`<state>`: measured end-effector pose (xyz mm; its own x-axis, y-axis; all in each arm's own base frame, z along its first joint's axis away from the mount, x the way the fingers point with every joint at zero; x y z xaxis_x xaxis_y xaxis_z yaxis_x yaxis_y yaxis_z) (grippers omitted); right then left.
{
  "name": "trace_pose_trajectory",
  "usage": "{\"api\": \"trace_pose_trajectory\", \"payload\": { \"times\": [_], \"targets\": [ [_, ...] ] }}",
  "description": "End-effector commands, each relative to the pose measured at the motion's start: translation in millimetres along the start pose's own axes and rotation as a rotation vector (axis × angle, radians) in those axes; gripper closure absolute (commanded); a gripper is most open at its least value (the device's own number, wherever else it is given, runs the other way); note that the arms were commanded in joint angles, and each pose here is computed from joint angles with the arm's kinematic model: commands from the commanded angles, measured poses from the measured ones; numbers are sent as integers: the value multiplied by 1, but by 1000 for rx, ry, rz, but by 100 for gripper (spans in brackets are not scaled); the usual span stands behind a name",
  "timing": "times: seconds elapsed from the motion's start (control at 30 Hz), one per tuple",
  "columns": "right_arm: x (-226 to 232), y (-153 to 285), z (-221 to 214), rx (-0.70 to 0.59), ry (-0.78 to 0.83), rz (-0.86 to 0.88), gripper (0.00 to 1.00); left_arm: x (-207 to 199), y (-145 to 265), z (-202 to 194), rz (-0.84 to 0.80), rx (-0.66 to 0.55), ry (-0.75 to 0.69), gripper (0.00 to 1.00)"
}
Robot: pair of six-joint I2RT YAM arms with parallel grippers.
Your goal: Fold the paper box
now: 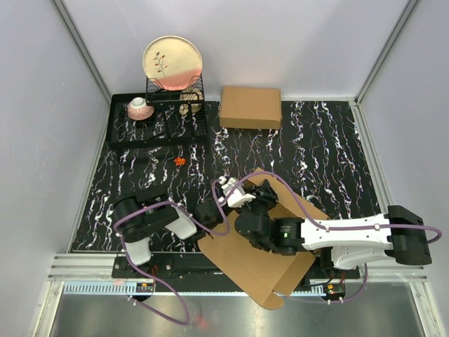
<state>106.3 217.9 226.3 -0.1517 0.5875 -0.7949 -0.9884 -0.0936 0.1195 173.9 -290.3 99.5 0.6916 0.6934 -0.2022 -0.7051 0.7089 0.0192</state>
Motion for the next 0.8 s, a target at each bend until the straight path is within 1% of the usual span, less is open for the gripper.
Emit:
{"api": "trace_pose_trajectory", "payload": {
  "times": [0.0,0.2,0.33,0.47,0.5,0.57,0.67,0.77],
  "targets": [
    [-40,10,41,-100,-208,-4,50,-5,-4,62,-16,-354,82,100],
    [-55,12,51,-139,-261,-12,47,1,0,58,27,-328,48,100],
    [-55,12,50,-148,-274,-9,45,6,3,55,74,-318,34,100],
    [-50,12,49,-164,-277,15,43,10,5,51,117,-281,20,100],
    [-49,12,49,-168,-290,25,41,11,5,51,129,-279,21,100],
    [-47,11,48,-177,-288,45,35,12,6,50,143,-278,23,100],
    [-49,12,49,-190,-310,60,31,14,6,49,168,-271,21,100],
    [-58,15,49,-208,-358,63,29,16,6,48,190,-265,16,100]
  ]
}}
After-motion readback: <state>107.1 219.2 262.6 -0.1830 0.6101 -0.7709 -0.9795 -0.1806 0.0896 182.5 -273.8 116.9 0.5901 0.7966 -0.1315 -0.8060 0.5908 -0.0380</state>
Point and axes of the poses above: each gripper's point midway between its finger pads, its own y axis back along the fingers, its own x axis along the line the jaws close on, z = x × y, the point moved 10 cm from there along y, back along the fingers, and after that the axes turned 6 degrees about y, right-handed, at the moved point
